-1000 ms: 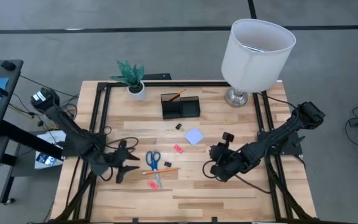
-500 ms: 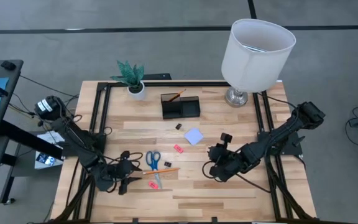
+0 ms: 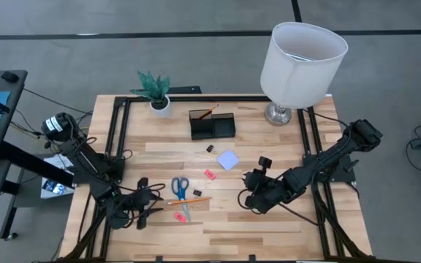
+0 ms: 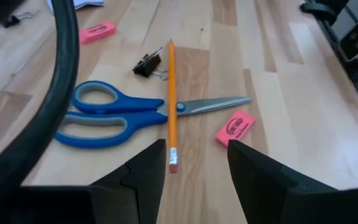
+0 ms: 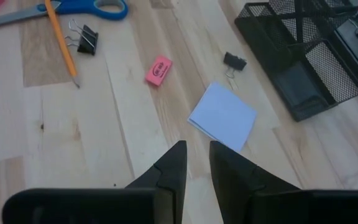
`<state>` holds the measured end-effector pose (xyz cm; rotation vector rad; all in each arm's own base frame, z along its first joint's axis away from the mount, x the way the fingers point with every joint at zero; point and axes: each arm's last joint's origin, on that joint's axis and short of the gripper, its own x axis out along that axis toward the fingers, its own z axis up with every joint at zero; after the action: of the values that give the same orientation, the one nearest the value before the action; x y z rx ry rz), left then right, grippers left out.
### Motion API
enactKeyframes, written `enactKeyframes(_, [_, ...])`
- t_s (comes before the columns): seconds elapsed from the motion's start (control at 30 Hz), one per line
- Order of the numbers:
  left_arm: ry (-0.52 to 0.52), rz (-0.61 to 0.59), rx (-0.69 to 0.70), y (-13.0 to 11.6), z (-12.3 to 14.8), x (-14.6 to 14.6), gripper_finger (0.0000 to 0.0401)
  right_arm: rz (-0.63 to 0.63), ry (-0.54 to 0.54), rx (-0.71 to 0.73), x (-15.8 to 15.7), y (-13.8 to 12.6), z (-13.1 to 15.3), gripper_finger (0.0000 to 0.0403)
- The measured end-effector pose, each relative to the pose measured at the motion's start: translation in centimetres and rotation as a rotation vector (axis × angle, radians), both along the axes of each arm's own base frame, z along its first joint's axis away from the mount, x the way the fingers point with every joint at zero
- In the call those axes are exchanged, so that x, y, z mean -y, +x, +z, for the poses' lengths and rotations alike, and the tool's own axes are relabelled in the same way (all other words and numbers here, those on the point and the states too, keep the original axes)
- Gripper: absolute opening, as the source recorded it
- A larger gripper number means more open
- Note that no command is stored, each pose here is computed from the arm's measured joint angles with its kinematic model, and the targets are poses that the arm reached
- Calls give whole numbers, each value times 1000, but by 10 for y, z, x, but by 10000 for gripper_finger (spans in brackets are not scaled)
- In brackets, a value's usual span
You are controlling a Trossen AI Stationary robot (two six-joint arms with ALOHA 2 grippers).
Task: Pick and place office supplies into organizer
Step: Put the yellow pencil into the black desk organizer
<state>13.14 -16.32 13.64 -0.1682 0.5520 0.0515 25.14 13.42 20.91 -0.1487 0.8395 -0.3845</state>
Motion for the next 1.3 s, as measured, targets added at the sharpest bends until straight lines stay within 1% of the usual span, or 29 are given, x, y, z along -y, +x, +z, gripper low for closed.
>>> enactKeyframes(0.17, [32, 25, 16, -1, -2, -3, 165, 0, 1, 0, 0, 0, 0, 66])
enactKeyframes(0.27, [35, 49, 34, -5, -9, -6, 165, 1, 2, 0, 0, 0, 0, 66])
enactKeyframes(0.4, [43, 69, 32, -4, -19, -4, 165, -3, 5, 1, 0, 0, 0, 66])
enactKeyframes(0.53, [36, 78, 37, -3, -24, -1, 165, -6, 8, 3, 0, 0, 0, 66])
enactKeyframes(0.77, [6, 81, 51, -4, -24, 2, 165, -6, 10, 6, 0, 0, 0, 66])
enactKeyframes(1.3, [8, 83, 31, 0, -42, 7, 165, -5, 11, 5, 0, 0, 0, 66])
